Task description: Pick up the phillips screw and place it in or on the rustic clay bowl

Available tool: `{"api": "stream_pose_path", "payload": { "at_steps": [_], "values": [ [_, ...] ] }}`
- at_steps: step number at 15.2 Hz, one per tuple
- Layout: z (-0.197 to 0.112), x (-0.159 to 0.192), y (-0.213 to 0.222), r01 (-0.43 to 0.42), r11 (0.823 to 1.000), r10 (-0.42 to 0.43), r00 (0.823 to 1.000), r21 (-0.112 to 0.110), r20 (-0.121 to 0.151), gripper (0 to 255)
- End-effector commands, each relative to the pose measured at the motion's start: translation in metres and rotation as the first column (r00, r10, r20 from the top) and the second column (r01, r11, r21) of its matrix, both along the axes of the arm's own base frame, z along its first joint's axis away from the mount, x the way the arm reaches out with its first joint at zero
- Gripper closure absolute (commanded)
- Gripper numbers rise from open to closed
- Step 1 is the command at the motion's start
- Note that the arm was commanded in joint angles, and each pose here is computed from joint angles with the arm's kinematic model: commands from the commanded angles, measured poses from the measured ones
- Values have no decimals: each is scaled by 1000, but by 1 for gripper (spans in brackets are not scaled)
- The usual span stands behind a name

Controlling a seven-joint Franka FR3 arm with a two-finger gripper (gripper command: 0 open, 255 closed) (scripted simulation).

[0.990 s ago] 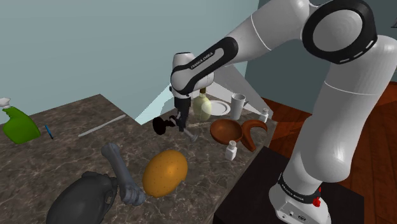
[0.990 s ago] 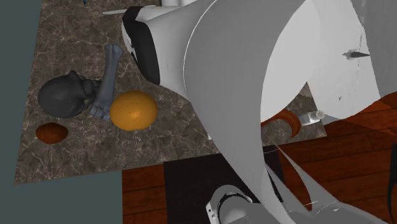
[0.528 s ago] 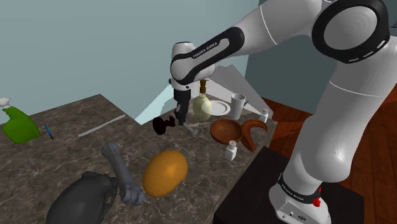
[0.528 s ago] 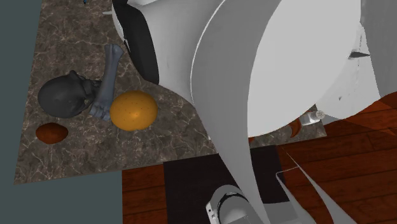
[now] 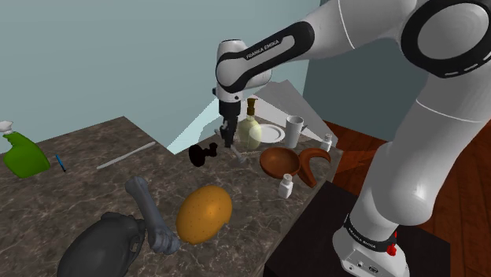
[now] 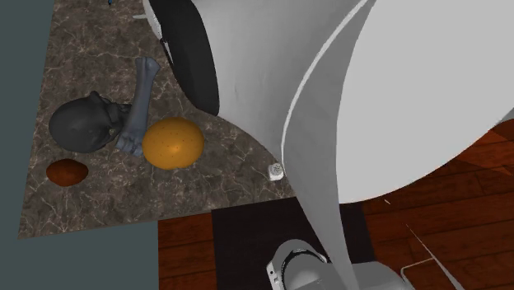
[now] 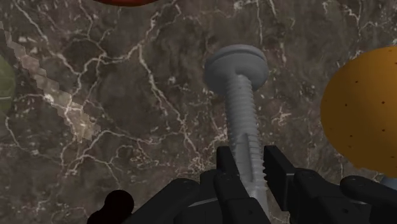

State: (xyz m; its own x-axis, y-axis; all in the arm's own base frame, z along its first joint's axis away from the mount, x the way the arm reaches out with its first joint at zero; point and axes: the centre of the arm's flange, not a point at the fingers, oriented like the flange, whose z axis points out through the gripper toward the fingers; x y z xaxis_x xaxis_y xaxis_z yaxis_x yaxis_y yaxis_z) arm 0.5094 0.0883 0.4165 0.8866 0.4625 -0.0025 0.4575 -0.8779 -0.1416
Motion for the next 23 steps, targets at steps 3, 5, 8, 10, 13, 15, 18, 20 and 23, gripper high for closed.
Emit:
{"api": "stream_pose_path", "payload": {
  "at_steps": [3, 5, 8, 10, 13, 15, 18, 20, 23],
  "values": [
    [3, -32, -37, 0, 1000, 0, 1000, 0, 0, 255],
    [4, -48, -58, 0, 1000, 0, 1000, 0, 0, 255],
    [5, -73, -89, 0, 1000, 0, 1000, 0, 0, 255],
    [6, -90, -109, 0, 1000, 0, 1000, 0, 0, 255],
    [7, -114, -140, 0, 1000, 0, 1000, 0, 0, 255],
    [8, -136, -167, 0, 1000, 0, 1000, 0, 0, 255],
    [-8, -136, -167, 0, 1000, 0, 1000, 0, 0, 255],
    [-18, -136, -167, 0, 1000, 0, 1000, 0, 0, 255],
    [-34, -136, -167, 0, 1000, 0, 1000, 0, 0, 255]
  ]
}}
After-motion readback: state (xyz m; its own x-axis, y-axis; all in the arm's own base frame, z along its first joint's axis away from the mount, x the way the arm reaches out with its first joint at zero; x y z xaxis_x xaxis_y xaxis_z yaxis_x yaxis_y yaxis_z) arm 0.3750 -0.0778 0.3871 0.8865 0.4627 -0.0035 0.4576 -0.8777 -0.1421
